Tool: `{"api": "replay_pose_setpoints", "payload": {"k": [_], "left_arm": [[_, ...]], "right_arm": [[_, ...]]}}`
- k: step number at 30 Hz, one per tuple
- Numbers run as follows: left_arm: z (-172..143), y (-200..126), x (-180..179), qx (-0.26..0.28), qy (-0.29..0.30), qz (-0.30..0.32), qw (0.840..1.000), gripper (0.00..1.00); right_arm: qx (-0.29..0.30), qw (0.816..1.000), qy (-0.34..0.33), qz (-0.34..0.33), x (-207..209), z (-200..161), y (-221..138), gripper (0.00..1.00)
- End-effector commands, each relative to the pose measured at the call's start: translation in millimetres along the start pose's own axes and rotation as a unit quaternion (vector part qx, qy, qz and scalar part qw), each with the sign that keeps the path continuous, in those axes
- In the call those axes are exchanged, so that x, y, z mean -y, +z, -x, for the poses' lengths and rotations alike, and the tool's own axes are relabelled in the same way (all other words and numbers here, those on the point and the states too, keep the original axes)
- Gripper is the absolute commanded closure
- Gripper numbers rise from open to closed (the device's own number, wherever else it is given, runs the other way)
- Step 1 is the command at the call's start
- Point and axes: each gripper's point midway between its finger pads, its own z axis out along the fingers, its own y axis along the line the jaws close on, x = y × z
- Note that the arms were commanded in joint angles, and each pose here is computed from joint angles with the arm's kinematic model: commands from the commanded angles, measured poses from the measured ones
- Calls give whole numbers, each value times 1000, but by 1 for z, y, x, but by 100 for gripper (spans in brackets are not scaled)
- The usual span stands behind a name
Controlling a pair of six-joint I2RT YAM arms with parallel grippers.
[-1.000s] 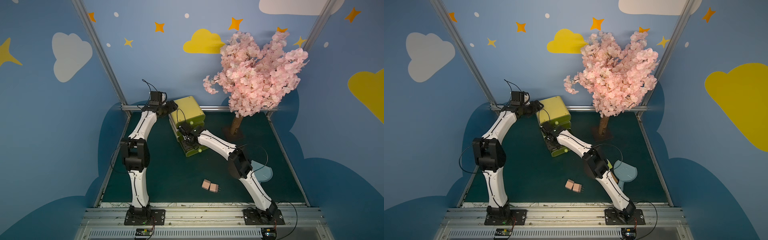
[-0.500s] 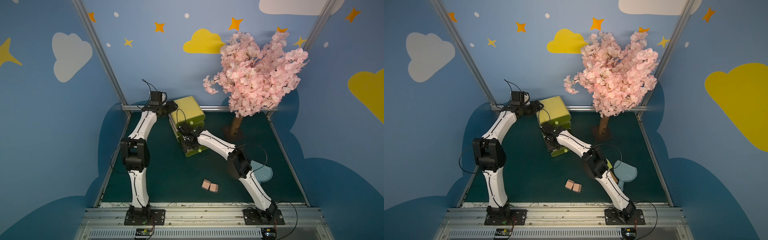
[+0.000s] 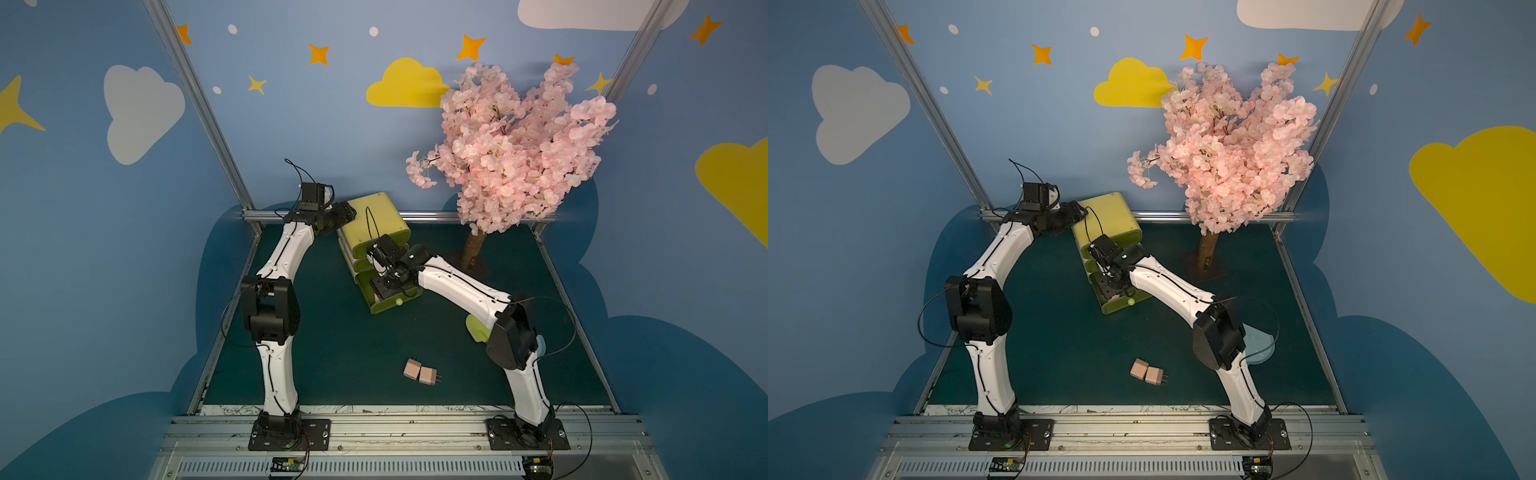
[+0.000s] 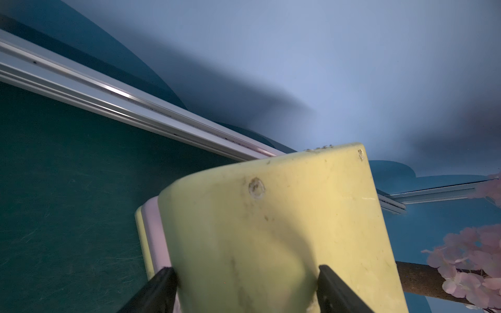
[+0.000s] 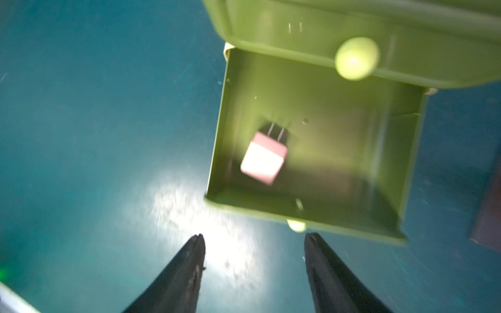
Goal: Place the plugs into the drawer by color
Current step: Place the plug in the drawer, then pick up the plug from the center of the board.
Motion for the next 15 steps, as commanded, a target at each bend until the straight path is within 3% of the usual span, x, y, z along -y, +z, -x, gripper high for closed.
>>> {"api": "replay_pose_setpoints", "payload": {"k": [1,6,11,15], "left_arm": [[-55,14,-17,-90,-10,36,995,19],[-56,15,-16,-90,-7,36,995,19],[-58,14,-14,-91,-2,38,995,19],[-59,14,-14,-93,1,40,995,19]], "right_arm": [[-32,997,-60,-25,-7,-37,-7,37],[-92,994,-57,-32,-11,-100,-9,38],[-138,989,-45,7,-37,-159,-6,40],[-168,985,-46,1,-44,-192,-3,40]]}}
